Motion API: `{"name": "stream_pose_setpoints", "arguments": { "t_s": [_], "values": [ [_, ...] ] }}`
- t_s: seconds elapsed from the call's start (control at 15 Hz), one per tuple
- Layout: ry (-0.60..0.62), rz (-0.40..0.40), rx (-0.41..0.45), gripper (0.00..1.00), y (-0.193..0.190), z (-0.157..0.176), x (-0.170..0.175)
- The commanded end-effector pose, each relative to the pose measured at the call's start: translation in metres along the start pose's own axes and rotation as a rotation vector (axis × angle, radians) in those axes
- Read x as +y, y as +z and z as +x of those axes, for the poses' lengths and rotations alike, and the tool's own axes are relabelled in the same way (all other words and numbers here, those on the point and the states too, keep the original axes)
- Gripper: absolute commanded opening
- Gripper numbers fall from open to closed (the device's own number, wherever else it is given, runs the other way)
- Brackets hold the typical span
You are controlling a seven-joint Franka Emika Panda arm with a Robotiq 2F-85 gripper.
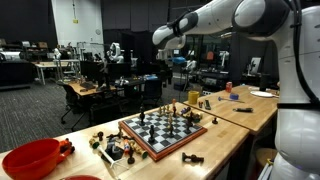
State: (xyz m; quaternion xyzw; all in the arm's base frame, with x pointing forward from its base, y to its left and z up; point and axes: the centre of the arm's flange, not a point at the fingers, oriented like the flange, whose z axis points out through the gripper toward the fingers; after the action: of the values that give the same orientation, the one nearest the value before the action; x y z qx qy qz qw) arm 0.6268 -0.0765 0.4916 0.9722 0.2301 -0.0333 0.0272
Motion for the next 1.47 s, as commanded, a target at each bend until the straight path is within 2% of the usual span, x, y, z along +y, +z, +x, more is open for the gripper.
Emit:
{"name": "stream_pose_setpoints", "arguments": {
  "t_s": [0.0,0.07,0.4,0.6,0.93,1.0,1.4],
  "values": [
    [0.009,-0.025,0.020,1.00,-0.003,-0.006,-0.005],
    [0.026,-0.051,0.040,1.00,-0.005,-0.014,-0.012],
    [0.211,-0.083,0.183,1.00,-0.010,-0.044,-0.024],
    [0.248,-0.086,0.156,1.00,-0.001,-0.065,-0.038],
    [0.193,-0.019,0.061,1.00,0.027,-0.096,-0.069],
    [0.208,-0.029,0.071,1.00,0.027,-0.072,-0.050],
    [0.208,-0.025,0.064,1.00,0.032,-0.072,-0.050]
  ]
}}
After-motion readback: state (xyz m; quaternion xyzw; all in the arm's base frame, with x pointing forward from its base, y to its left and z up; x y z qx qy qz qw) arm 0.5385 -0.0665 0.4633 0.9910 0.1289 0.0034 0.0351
